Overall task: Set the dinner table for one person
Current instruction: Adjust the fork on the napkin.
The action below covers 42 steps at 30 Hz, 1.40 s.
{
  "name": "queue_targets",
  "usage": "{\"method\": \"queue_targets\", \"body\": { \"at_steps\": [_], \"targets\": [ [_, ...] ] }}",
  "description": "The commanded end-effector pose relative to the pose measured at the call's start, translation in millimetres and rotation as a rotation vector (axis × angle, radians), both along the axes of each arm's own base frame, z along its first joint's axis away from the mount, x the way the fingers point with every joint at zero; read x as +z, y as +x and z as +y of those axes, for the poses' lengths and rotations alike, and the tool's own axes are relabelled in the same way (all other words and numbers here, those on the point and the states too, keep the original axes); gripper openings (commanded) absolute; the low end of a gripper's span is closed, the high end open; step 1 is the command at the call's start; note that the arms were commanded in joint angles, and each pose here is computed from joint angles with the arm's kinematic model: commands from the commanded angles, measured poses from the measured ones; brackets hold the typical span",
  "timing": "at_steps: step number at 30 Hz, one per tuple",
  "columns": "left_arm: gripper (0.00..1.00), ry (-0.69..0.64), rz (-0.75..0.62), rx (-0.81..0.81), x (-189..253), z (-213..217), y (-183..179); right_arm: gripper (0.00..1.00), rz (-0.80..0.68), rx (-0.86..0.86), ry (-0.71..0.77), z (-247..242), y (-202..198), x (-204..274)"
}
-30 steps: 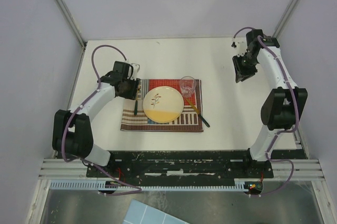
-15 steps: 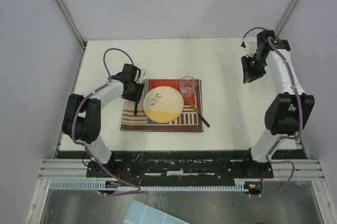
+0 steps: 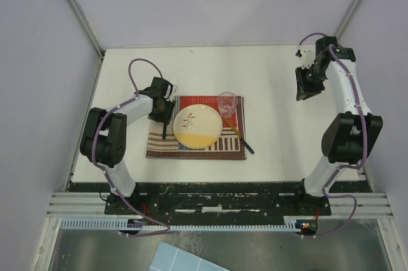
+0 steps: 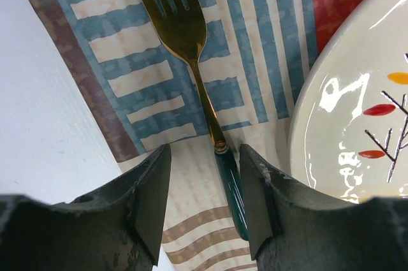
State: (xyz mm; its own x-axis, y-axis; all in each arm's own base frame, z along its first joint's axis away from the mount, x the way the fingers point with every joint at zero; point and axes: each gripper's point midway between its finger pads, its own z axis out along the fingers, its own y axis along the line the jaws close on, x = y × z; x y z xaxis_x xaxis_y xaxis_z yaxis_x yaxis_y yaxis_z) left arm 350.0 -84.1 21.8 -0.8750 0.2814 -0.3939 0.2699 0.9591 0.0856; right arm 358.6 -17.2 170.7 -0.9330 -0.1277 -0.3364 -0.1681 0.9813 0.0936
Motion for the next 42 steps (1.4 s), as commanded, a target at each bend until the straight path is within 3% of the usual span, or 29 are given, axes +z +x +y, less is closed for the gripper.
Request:
{"method": "queue_targets", "body": {
  "at_steps": [1,14,23,31,42],
  "targets": [
    [0.53,-0.028,-0.048,0.052,6,-8,17,0.34,-0.069,-0.024,0.033,3,7,22],
    [0.43,-0.020,0.020,0.076,-17,-12,-1,0.33,-0.072,-0.030,0.038,-1,4,25],
    [0.16,0.024,0.089,0.087,-15,-3,-23,0.33,-0.075,-0.034,0.061,2,9,24],
    [0.03,0.063,0.116,0.095,-10,5,-34,0.33,-0.081,-0.026,0.075,4,13,27],
    [0.03,0.124,0.163,0.109,-5,17,-47,0.33,-0.074,-0.016,0.087,6,10,26]
  ]
}}
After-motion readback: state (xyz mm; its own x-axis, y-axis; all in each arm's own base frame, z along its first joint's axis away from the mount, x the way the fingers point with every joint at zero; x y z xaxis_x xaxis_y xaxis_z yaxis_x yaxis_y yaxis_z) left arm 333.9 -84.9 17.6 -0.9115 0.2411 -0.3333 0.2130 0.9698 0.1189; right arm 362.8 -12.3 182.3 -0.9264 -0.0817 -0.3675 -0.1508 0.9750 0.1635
